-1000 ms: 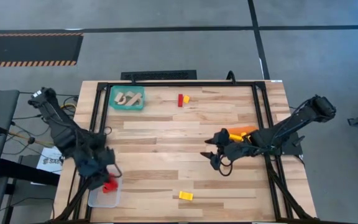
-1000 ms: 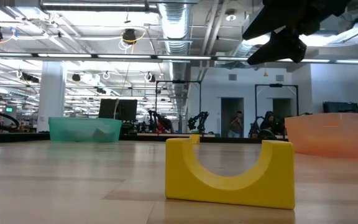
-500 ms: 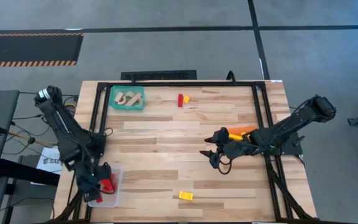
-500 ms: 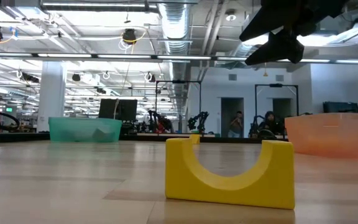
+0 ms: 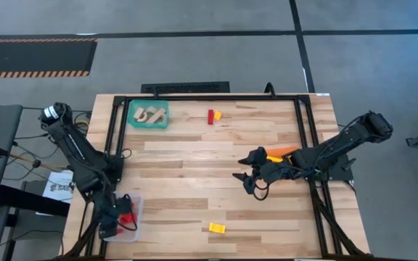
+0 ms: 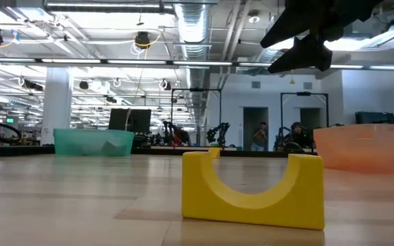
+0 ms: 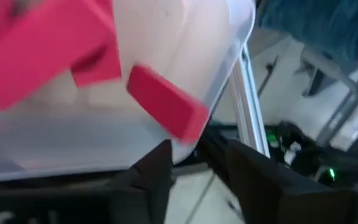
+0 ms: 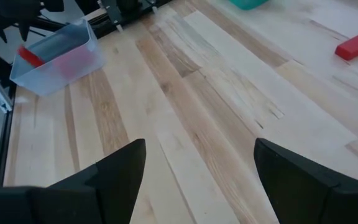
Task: Sort & place blocks by color
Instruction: Put the red block into the transparent bin, then put the yellow block into the orange bin
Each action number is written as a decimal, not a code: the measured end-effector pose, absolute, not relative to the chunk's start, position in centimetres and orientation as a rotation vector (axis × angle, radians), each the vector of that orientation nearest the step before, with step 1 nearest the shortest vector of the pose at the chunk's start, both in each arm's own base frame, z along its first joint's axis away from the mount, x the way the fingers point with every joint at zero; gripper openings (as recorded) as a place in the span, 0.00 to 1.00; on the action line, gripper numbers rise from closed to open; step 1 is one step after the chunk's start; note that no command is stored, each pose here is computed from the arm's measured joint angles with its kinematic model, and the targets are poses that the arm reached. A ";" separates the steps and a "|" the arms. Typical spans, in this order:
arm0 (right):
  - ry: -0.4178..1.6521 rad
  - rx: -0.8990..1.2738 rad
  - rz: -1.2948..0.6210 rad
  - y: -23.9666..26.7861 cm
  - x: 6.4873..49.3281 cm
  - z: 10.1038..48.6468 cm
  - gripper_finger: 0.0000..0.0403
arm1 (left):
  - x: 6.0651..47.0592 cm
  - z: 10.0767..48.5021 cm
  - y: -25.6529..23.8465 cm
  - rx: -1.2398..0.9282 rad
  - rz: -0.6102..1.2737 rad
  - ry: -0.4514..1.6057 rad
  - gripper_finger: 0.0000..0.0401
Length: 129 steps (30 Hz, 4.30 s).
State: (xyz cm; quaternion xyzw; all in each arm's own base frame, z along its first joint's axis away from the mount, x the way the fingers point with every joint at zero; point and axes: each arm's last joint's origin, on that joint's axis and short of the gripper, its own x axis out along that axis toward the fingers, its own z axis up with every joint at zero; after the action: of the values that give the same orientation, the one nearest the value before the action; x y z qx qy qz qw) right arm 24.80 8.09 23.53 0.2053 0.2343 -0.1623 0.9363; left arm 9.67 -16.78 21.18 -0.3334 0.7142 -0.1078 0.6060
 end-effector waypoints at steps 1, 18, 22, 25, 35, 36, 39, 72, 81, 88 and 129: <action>0.479 0.419 -0.331 8.1 24.8 23.5 0.79 | 9.7 21.2 -16.7 -0.778 -0.258 1.676 0.37; 0.499 0.442 -0.292 8.2 24.8 23.5 0.79 | 12.4 25.5 -13.0 -0.934 -0.376 1.420 0.78; 0.498 0.449 -0.294 8.2 24.8 23.5 0.79 | 12.7 27.4 -10.8 -0.908 -0.302 1.134 0.77; 0.497 0.470 -0.301 8.2 24.8 23.5 0.79 | 13.1 28.0 -9.1 -0.828 -0.146 0.884 0.76; 0.429 0.625 -0.431 7.8 24.8 23.5 0.79 | 18.5 26.6 -4.5 -0.470 0.407 0.508 0.70; 0.423 0.640 -0.442 7.6 24.8 23.5 0.79 | 19.4 26.3 -4.0 -0.455 0.417 0.512 0.69; 0.410 0.692 -0.467 7.3 25.0 23.5 0.79 | 21.8 25.2 -2.2 -0.424 0.403 0.553 0.67; 0.486 0.902 -0.402 10.6 23.4 23.0 0.79 | 39.0 24.0 16.4 -0.336 0.573 0.921 0.57; 0.578 0.727 -0.235 12.9 22.5 22.8 0.79 | 38.2 24.4 13.6 -0.395 0.216 1.143 0.57; 0.677 0.321 -0.045 13.6 22.7 21.6 0.79 | 34.1 27.9 6.2 -0.226 0.257 1.202 0.57; 0.760 0.174 -0.211 27.3 32.7 10.5 0.79 | 21.7 25.4 -6.8 -0.257 0.008 0.645 0.57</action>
State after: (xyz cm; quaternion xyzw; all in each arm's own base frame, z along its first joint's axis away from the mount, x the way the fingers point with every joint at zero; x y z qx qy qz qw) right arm 32.73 27.30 10.54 0.0848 0.3699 -0.1026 0.9195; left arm 21.69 -6.78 25.36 -0.1257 0.3162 0.0041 0.9403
